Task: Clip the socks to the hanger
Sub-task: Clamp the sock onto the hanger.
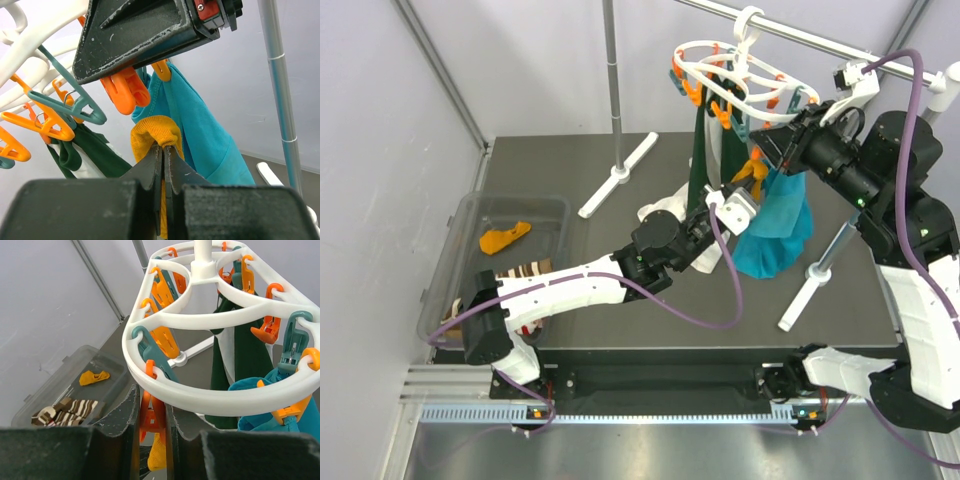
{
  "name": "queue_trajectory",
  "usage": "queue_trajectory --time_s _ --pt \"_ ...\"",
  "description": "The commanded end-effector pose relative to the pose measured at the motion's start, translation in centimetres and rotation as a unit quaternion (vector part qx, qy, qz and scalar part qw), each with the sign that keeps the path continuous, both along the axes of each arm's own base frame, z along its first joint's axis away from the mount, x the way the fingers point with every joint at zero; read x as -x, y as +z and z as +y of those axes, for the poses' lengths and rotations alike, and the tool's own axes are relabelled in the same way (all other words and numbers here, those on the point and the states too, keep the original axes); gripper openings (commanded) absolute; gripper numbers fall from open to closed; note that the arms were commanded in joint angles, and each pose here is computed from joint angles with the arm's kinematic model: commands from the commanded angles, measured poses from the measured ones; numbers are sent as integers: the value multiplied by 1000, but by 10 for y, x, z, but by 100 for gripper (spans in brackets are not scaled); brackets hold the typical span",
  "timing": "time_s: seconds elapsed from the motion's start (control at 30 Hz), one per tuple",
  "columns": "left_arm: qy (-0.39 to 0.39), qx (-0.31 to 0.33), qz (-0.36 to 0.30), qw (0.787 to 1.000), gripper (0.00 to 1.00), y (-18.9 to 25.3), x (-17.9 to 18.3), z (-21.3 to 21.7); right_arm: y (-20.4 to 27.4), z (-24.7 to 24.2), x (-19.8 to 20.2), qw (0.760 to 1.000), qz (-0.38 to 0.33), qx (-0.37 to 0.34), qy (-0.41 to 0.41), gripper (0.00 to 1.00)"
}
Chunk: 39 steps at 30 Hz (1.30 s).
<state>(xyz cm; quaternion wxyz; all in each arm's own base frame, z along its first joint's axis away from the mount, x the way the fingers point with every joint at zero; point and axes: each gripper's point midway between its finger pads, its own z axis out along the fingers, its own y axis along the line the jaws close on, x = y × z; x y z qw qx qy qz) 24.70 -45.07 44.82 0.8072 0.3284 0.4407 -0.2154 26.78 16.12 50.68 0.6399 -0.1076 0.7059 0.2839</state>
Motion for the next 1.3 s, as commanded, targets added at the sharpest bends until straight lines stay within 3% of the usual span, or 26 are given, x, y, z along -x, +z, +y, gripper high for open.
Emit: queue_trajectory --time_s 0.0,0.73,0.77,0.8,0.9,1.13,1.2,1.23,1.27 --pt "-10 82 -35 996 0 63 13 23 4 2 6 1000 -11 0 9 0" --pt "-4 98 -54 994 0 80 15 25 8 2 10 1000 -16 -3 16 1" --pt "-5 98 -54 994 0 80 15 25 9 2 11 1000 -18 -4 16 5" --pt "-5 98 -54 994 0 80 15 24 9 2 11 1000 -18 -4 16 15" --pt "-5 97 -52 994 0 80 14 23 12 1 14 1000 -23 -6 16 26" --pt "3 108 -32 994 2 76 8 24 15 -2 16 1000 -27 -9 11 39" --pt "6 112 -24 993 11 73 6 24 18 -4 18 999 -31 -10 9 50" --pt "11 116 -19 993 24 72 6 27 19 -5 19 999 -32 -10 6 54" --pt "11 117 -14 993 31 70 5 27 20 -6 20 999 -33 -11 4 58"
